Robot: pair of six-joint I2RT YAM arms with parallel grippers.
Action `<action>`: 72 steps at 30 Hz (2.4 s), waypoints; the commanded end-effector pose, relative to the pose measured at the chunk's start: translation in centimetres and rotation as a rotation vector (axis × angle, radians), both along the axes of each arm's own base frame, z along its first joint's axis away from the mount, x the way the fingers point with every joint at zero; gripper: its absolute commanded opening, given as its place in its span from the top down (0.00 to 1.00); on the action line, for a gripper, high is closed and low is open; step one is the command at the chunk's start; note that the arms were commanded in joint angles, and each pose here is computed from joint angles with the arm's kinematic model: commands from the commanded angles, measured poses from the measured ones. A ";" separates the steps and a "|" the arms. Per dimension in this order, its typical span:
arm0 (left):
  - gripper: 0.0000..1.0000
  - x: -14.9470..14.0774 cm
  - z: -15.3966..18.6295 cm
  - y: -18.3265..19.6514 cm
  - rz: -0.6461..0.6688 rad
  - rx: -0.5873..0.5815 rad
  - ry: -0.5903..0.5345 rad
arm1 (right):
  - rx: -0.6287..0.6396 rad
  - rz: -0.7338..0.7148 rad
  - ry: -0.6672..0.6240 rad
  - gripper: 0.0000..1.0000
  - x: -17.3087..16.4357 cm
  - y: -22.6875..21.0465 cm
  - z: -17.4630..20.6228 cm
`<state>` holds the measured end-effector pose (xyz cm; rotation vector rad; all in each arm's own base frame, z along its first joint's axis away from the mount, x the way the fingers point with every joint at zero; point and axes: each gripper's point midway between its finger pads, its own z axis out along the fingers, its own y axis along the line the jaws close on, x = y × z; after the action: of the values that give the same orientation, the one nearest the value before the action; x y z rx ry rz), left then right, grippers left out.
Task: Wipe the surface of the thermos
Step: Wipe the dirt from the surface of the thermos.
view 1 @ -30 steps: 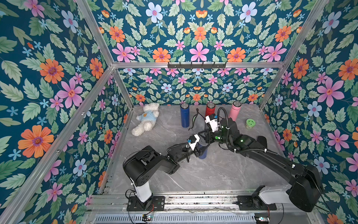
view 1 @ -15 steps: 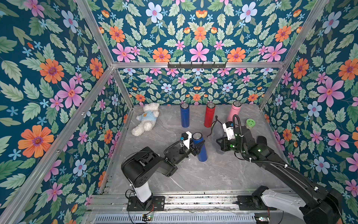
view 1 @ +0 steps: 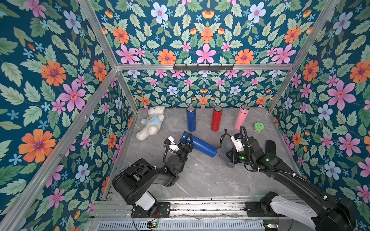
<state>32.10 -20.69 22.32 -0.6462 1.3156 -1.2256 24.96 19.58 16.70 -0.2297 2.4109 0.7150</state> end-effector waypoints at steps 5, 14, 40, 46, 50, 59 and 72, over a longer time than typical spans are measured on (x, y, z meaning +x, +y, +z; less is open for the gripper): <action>1.00 -0.2 4.8 2.0 0.025 -0.331 -0.091 | 0.142 0.054 -0.029 1.00 1.3 3.0 1.4; 1.00 0.8 3.2 1.3 0.014 -0.361 -0.046 | 0.289 0.123 -0.036 1.00 2.0 5.8 2.9; 1.00 -0.6 4.3 1.0 -0.066 -0.328 -0.080 | 0.263 0.067 -0.052 1.00 4.6 6.4 2.2; 1.00 -1.1 6.6 1.7 -0.051 -0.343 -0.139 | 0.281 0.065 -0.019 1.00 5.5 7.4 0.1; 1.00 -1.2 5.9 2.4 -0.021 -0.326 -0.125 | 0.291 0.071 -0.034 1.00 5.4 7.4 1.3; 1.00 -1.3 4.6 3.1 0.021 -0.280 -0.103 | 0.303 0.085 -0.068 1.00 3.7 6.3 4.1; 1.00 -0.4 3.4 2.4 0.038 -0.230 -0.083 | 0.407 0.142 -0.083 1.00 1.6 6.8 7.8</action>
<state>32.20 -18.58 23.52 -0.8061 1.1895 -1.3227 27.35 25.15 21.32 -0.1992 2.2248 1.0932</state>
